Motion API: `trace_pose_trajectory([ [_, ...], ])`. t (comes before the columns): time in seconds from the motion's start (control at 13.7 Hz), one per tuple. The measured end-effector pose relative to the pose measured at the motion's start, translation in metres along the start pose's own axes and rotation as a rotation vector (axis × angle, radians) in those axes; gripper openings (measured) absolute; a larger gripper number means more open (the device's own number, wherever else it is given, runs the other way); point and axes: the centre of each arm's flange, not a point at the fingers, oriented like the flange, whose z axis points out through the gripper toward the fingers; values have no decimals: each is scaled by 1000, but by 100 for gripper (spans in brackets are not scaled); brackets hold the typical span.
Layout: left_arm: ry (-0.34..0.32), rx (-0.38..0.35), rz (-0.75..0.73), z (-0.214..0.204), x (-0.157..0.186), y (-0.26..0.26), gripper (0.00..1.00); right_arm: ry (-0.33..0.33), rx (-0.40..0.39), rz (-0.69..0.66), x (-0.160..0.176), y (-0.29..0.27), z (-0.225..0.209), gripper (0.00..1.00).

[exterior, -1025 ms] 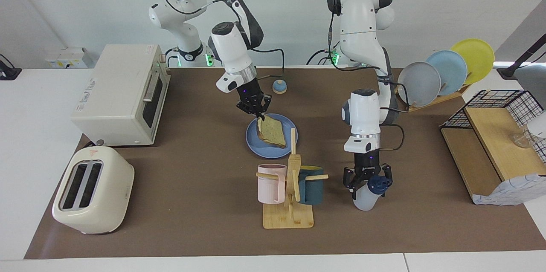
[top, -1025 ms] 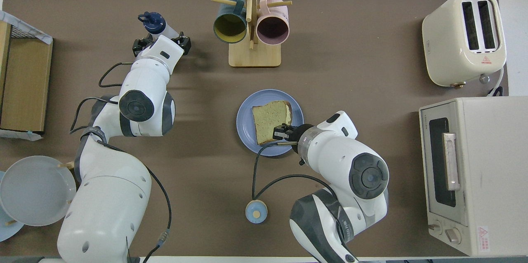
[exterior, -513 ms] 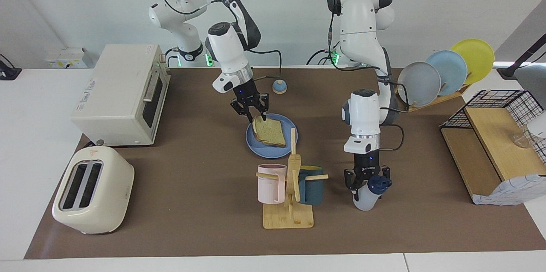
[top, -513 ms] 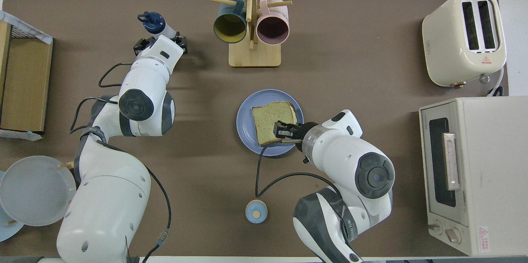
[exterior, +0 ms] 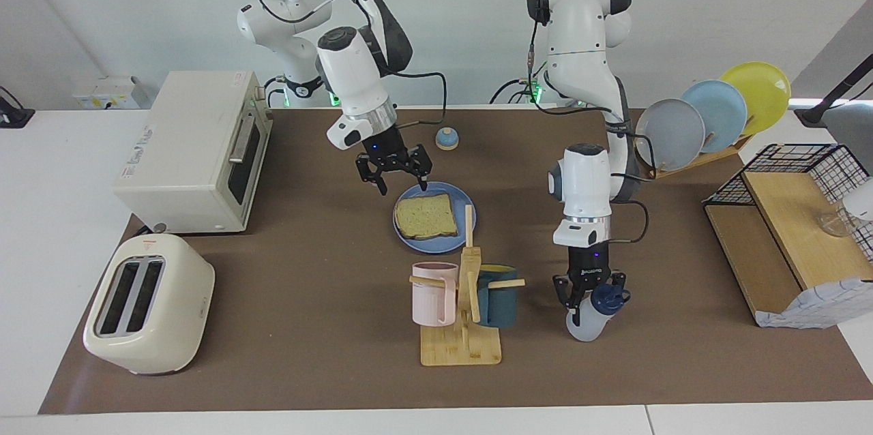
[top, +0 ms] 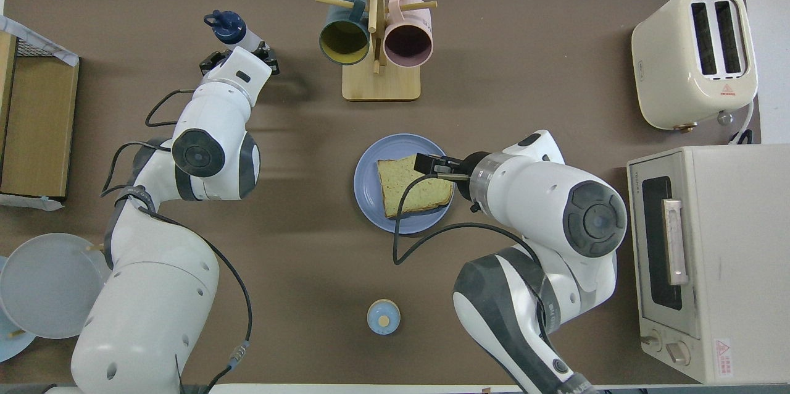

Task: Put bread on plate and add seasoning
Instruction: 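Withdraw the right gripper while the left gripper grasps and lifts the bottle, then bring the bottle toward the plate while the right gripper reaches its cap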

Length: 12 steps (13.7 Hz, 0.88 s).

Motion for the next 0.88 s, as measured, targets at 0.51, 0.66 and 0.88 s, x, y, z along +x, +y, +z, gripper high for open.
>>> trace_pose_trajectory([
  [0.51,-405,-303,420,-146,60,-12,48,22,34,-10,22,-24,-31,100],
  [0.66,-490,-386,583,-185,61,-13,48,-59,4,-15,38,-40,-58,100],
  [0.88,-596,-550,815,-232,49,5,48,-194,-15,19,71,-54,-107,100],
])
